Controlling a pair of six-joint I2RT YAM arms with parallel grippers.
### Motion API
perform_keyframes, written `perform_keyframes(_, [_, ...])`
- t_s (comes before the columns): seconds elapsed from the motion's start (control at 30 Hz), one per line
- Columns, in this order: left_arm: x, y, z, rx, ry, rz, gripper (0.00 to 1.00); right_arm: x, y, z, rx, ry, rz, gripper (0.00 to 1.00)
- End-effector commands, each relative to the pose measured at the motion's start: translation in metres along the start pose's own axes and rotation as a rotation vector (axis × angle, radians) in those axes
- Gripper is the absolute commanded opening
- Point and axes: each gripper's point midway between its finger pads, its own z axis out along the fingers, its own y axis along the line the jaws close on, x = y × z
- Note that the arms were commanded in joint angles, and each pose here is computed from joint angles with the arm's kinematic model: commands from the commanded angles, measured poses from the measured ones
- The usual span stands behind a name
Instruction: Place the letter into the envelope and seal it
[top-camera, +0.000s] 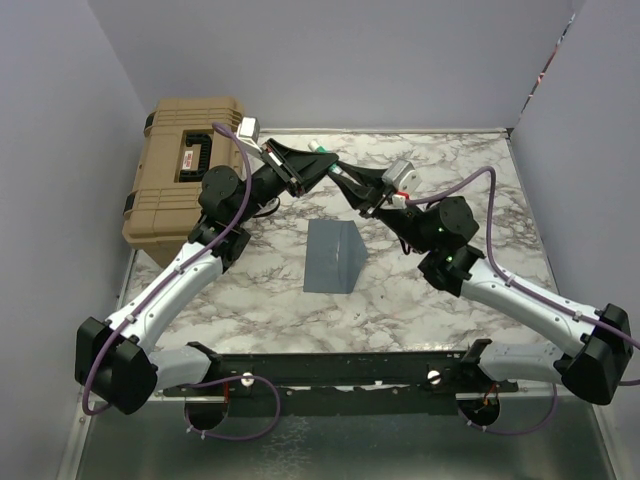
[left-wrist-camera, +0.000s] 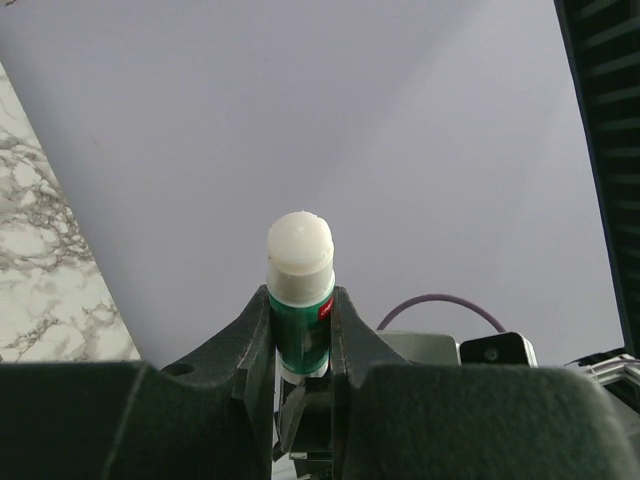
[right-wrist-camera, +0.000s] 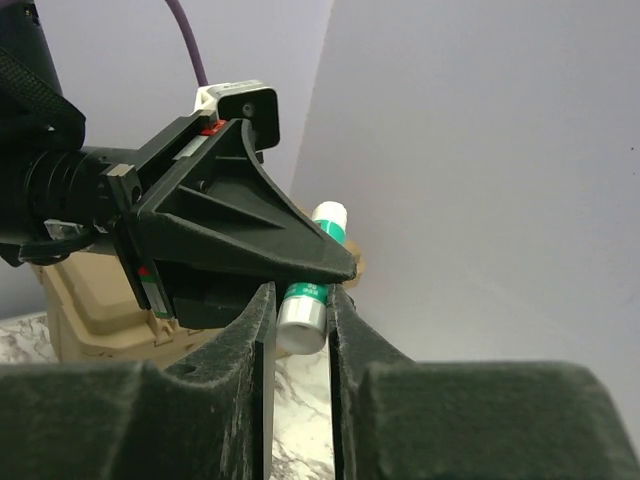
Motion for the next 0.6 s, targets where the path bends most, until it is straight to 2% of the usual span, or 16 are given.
perform_keyframes(0.0, [0.006, -0.036, -0.006, 0.082, 0.035, 0.034, 0.0, 0.01, -0.023, 0.001, 0.107, 0.045, -0.044, 0.21])
perform_keyframes(0.2, [0.01, -0.043, -0.007, 0.101, 0.064, 0.065, 0.0, 0.014, -0.01, 0.005, 0.036, 0.06, -0.033, 0.35])
perform_keyframes(0.3, [0.011, -0.045, -0.008, 0.105, 0.071, 0.071, 0.0, 0.018, -0.012, 0.008, 0.047, 0.077, -0.026, 0.36])
perform_keyframes(0.43, [0.012, -0.045, -0.009, 0.106, 0.074, 0.079, 0.0, 0.018, -0.013, 0.009, 0.059, 0.078, -0.014, 0.26])
perform_keyframes(0.57, [0.014, -0.042, -0.01, 0.103, 0.084, 0.081, 0.05, 0.011, -0.014, 0.008, 0.061, 0.058, -0.006, 0.05])
